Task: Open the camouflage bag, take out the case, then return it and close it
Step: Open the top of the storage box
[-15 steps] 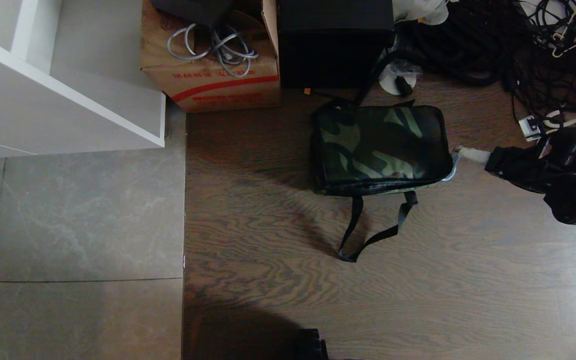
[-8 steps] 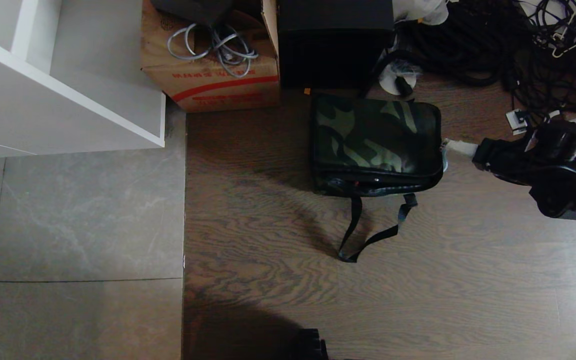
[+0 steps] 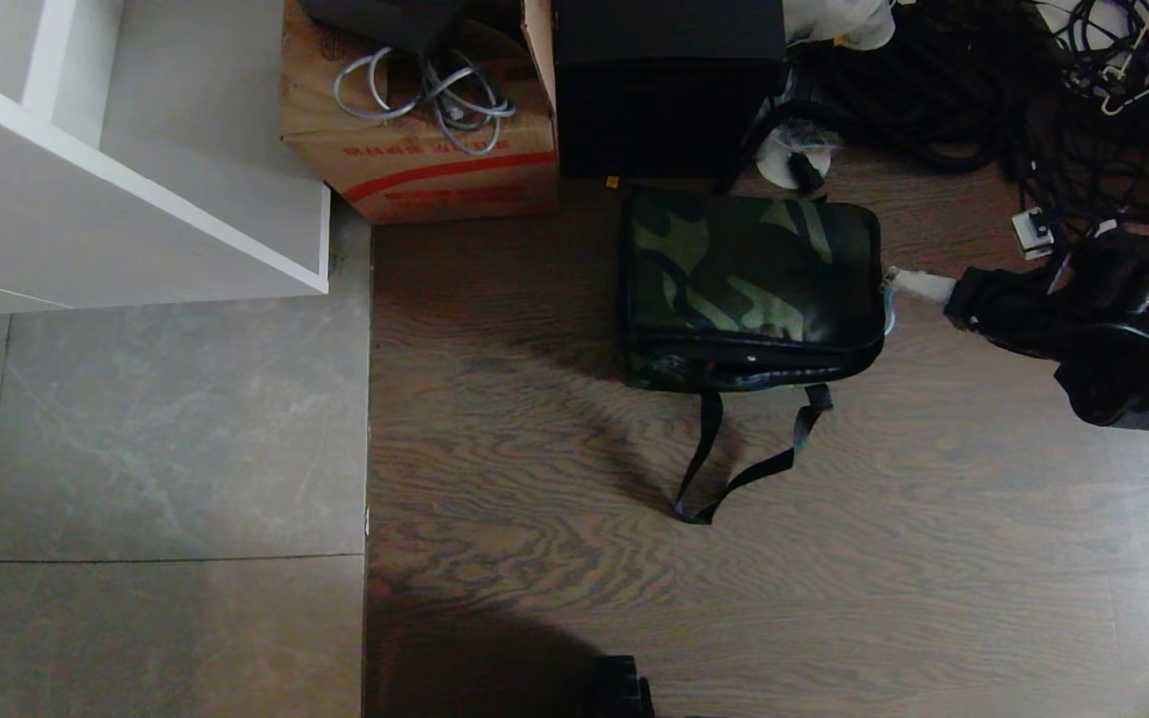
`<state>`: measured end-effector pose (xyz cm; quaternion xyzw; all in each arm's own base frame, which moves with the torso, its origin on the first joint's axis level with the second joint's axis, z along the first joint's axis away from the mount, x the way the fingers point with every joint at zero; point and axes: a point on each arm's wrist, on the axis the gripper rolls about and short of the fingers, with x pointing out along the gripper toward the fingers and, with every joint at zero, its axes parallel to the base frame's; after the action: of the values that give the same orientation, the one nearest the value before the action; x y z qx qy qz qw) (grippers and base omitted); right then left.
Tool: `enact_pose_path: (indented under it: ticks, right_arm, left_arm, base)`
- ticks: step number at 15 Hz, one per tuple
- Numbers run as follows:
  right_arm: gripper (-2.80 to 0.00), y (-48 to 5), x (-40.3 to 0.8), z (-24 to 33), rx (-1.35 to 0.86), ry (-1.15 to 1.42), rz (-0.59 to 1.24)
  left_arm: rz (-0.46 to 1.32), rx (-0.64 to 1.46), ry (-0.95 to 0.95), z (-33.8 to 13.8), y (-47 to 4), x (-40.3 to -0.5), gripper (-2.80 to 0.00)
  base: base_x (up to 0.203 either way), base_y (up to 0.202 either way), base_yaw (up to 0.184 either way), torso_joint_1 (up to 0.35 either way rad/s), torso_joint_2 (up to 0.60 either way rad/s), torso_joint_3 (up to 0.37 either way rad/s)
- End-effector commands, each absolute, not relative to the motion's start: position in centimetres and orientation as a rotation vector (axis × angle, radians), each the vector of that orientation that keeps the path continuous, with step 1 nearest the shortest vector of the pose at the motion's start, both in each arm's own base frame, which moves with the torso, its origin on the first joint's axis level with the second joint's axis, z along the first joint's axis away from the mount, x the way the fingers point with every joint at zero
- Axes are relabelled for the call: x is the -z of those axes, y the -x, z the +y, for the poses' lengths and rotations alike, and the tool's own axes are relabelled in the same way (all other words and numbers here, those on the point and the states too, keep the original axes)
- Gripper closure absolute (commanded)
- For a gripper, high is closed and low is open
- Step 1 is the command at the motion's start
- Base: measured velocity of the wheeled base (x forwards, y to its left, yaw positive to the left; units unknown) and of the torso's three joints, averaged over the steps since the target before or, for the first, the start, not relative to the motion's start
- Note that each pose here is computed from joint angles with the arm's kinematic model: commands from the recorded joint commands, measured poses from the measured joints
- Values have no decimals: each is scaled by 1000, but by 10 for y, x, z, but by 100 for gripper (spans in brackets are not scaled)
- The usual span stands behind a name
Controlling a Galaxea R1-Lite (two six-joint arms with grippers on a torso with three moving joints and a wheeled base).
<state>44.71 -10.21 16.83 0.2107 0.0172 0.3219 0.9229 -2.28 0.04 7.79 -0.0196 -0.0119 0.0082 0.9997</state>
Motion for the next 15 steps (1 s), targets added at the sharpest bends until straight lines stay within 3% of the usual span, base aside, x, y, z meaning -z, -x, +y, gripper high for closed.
enact_pose_path:
  ticks: [1, 8, 9, 15]
  right_arm:
    - [0, -449, -169, -110, -655, -418, 16]
    - [0, -452, -159, -115, -637, -305, -12]
    - [-280, -452, -157, -115, -630, -296, -1]
    - [-280, -446, -153, -123, -608, -317, 36]
  left_arm:
    - [-14, -17, 40, 0, 22, -75, 0]
    - [-14, -17, 40, 0, 22, -75, 0]
    - [-13, -17, 40, 0, 22, -75, 0]
    - [-14, -17, 40, 0, 22, -75, 0]
  base:
    - [0, 0, 0, 0, 0, 0]
    - [0, 0, 0, 0, 0, 0]
    - [0, 0, 0, 0, 0, 0]
    - [0, 0, 0, 0, 0, 0]
